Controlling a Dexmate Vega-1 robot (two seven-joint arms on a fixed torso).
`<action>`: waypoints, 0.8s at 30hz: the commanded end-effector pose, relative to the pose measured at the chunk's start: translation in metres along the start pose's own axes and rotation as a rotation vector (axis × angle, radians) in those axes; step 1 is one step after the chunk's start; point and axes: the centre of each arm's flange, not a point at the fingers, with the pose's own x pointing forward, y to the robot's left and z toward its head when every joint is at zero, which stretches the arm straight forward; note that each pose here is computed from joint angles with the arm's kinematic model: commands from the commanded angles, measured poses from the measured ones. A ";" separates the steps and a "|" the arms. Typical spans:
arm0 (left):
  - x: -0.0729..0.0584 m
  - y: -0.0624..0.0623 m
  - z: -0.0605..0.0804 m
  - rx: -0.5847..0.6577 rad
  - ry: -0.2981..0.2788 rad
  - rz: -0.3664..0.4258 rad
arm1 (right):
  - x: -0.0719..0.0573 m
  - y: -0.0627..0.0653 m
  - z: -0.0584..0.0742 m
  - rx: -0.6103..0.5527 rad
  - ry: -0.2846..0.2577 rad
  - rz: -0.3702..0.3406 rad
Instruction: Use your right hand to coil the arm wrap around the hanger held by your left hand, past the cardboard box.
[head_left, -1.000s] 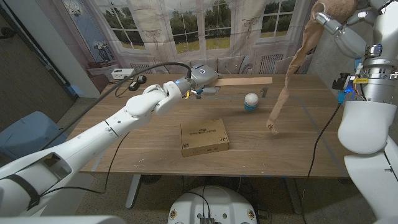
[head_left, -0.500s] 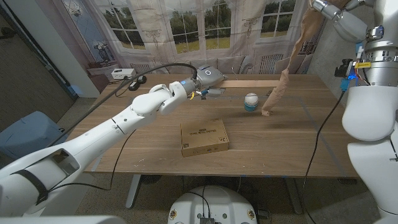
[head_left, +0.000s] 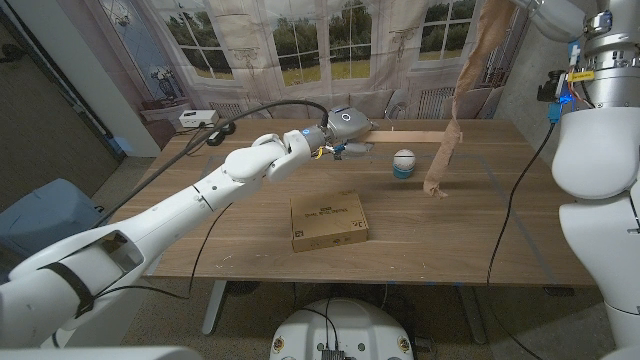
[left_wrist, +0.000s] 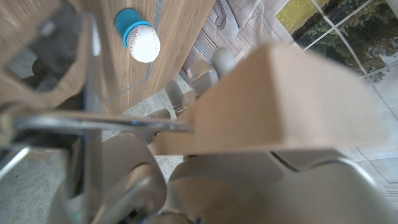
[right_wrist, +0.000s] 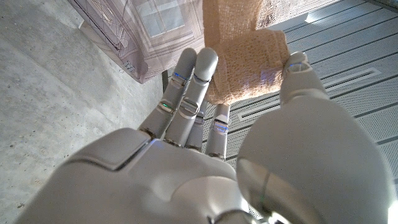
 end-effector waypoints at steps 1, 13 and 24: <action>0.010 -0.004 0.009 -0.006 -0.053 -0.030 | 0.017 0.002 -0.007 -0.008 0.015 -0.001; 0.008 -0.007 0.009 -0.009 -0.061 -0.039 | 0.028 0.005 -0.025 0.016 0.073 -0.021; 0.006 -0.008 0.006 -0.025 -0.052 -0.019 | 0.047 0.018 -0.048 0.086 0.130 0.012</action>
